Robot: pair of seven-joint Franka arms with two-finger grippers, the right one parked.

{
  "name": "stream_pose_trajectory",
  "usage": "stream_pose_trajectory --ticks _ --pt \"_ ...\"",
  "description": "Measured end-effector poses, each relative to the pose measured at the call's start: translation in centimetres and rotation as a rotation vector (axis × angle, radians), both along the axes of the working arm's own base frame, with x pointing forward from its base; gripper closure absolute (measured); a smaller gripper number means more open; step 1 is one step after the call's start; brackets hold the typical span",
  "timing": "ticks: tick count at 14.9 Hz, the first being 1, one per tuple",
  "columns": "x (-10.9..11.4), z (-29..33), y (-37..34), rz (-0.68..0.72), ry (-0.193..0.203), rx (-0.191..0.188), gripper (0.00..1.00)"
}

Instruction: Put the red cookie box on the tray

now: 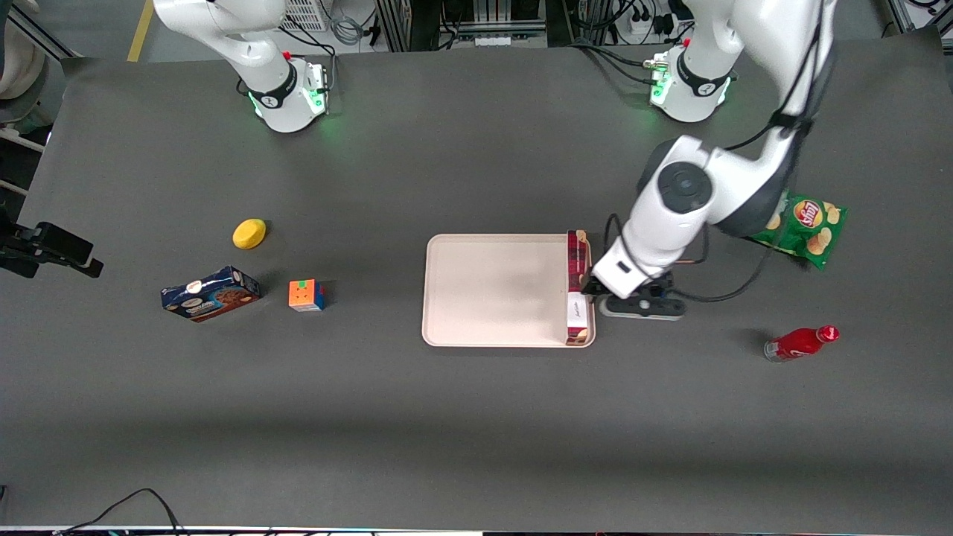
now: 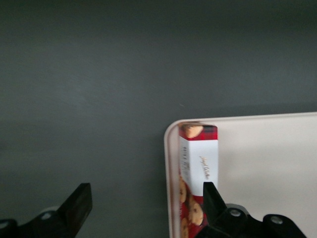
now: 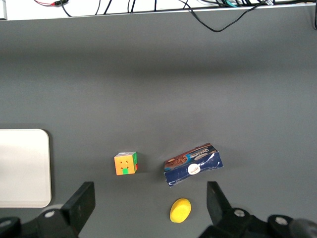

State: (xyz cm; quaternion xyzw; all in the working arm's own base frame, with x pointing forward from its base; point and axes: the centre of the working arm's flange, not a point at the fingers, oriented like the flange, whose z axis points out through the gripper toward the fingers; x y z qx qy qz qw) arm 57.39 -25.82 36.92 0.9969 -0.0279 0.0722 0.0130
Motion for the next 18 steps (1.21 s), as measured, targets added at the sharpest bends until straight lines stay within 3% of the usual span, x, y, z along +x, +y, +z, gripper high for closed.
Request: stream_pose_trajectory --ticks 2,5,11,15,18 --pt "0.9 5.8 3.5 0.022 -0.019 0.022 0.00" --pt "0.6 12.5 9.3 0.108 -0.019 0.008 0.00" --pt "-2.7 22.6 18.1 0.154 -0.021 0.033 0.00" --pt "-5.2 26.0 20.5 0.130 0.042 0.025 0.00" --pt "-5.2 26.4 22.6 0.077 0.051 0.029 0.00"
